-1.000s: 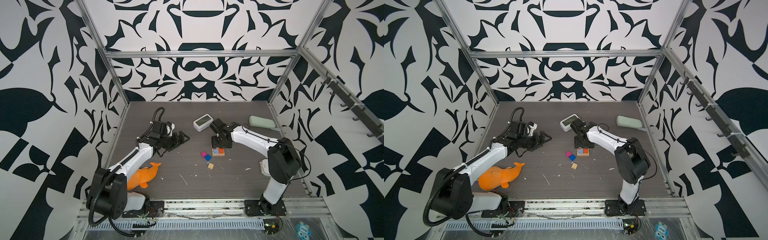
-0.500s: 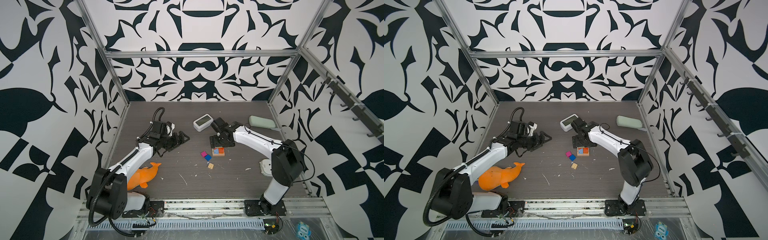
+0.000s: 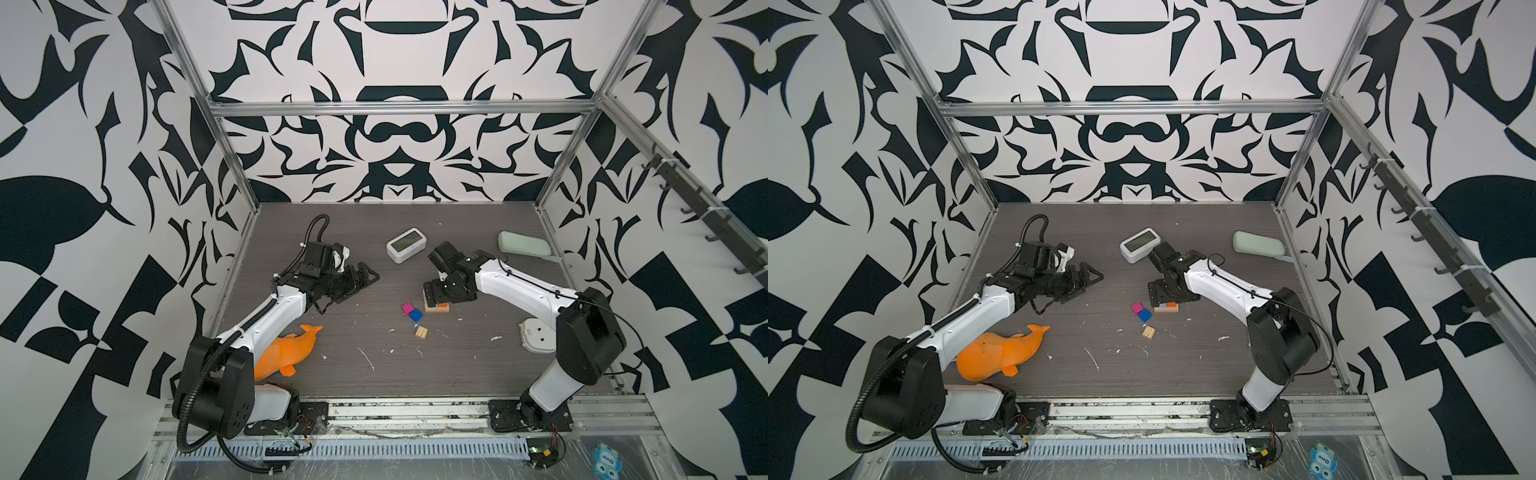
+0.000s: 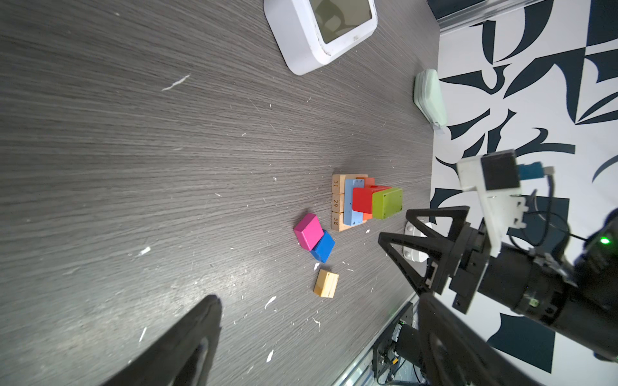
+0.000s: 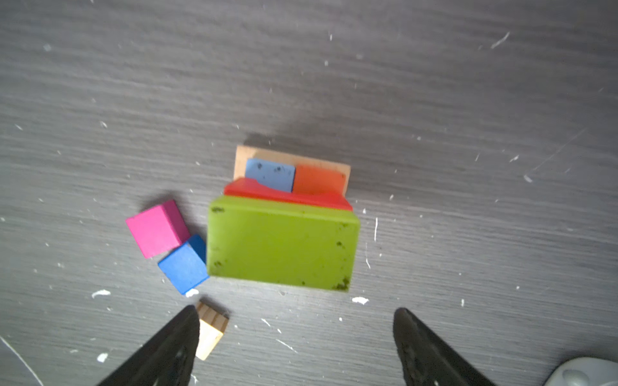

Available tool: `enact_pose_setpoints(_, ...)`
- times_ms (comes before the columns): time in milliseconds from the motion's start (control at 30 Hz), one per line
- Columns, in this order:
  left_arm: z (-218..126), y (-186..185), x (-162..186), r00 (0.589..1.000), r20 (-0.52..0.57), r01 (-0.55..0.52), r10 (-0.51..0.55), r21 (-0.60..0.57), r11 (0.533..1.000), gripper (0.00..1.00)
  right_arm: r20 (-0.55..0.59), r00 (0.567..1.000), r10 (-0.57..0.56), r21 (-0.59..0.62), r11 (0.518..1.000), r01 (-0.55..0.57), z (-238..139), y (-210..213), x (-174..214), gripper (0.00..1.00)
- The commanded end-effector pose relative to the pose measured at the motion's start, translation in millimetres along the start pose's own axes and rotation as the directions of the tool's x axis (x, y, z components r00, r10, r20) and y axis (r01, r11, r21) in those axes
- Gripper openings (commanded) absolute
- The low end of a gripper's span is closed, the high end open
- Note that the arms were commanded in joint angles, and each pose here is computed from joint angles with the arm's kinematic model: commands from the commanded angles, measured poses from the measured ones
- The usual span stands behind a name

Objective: Build the wood block tower
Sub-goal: 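Raise the right gripper and move it toward the small wood cube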

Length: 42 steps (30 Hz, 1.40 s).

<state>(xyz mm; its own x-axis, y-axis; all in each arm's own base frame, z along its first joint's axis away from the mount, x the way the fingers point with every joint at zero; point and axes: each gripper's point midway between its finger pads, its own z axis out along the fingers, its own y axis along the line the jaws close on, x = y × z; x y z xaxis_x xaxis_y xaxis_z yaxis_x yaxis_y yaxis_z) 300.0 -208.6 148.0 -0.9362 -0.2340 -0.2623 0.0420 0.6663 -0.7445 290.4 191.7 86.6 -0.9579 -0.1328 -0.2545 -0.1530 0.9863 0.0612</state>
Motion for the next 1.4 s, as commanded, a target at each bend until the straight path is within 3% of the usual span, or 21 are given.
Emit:
enact_pose_setpoints(0, -3, -9, -7, 1.000, 0.005, -0.017, 0.017, 0.005, 1.000, 0.94, 0.027, 1.000, -0.001, -0.029, 1.000, 0.002, -8, -2, -3, 0.95)
enact_pose_setpoints(1367, -2, -7, -7, 1.000, 0.009, -0.016, 0.016, -0.007, 1.000, 0.94, 0.019, 0.998, 0.060, -0.030, 0.998, -0.059, 12, -15, -18, 0.94)
